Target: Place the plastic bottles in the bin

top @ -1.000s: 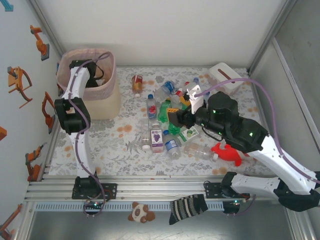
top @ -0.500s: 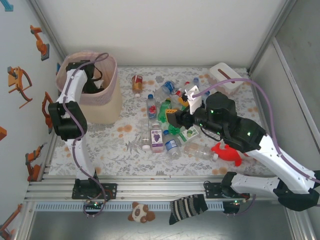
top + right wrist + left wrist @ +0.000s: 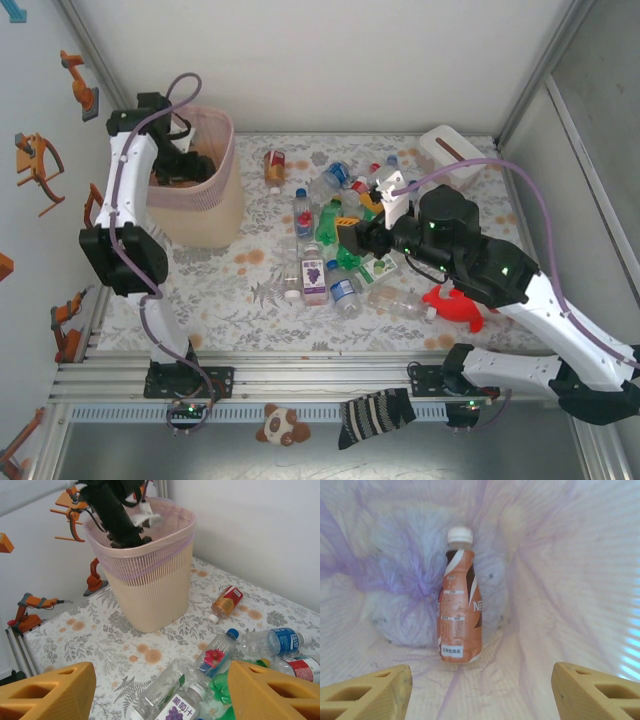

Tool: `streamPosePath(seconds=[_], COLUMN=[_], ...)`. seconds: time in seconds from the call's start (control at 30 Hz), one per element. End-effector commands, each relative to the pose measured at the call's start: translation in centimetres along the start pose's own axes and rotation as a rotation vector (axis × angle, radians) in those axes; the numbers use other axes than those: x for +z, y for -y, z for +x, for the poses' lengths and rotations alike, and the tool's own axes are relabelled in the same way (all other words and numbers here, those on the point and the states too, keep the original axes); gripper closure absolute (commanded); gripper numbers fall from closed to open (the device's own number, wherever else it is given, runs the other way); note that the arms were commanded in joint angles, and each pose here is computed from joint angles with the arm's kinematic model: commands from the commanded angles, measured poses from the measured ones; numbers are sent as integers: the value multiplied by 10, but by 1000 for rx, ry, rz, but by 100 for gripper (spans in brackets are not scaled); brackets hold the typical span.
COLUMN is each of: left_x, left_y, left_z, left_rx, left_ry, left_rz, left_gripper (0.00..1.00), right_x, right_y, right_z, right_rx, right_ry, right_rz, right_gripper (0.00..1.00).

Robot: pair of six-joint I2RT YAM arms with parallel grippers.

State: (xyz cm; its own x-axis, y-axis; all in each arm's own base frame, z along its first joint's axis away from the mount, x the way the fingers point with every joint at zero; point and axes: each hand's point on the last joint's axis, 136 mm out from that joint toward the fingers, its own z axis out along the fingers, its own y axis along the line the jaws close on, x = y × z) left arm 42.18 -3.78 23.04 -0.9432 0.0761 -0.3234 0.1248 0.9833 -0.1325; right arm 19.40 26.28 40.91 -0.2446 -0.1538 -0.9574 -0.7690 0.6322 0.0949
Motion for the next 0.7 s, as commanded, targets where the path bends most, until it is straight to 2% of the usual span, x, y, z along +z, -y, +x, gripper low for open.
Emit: streamPosePath(seconds=[0.0, 0.37, 0.53, 0.67], left_x=[-45, -109, -125, -124], left_y=[17, 81, 117, 144], left_z=[-10, -43, -56, -65], left_rx=[-2, 93, 162, 187], left_ry=[123, 409, 543, 628], left_rz=[47, 101, 70, 61], left_gripper=[28, 30, 31, 31], right_x=[-9, -12, -14, -16], right_y=[3, 6, 7, 8], right_z=[-5, -3, -3, -4], right_rx=[3, -1, 0, -2], right_ry=[25, 25, 25, 27], right_rz=[23, 35, 39, 44], right_gripper=[30, 30, 30, 30])
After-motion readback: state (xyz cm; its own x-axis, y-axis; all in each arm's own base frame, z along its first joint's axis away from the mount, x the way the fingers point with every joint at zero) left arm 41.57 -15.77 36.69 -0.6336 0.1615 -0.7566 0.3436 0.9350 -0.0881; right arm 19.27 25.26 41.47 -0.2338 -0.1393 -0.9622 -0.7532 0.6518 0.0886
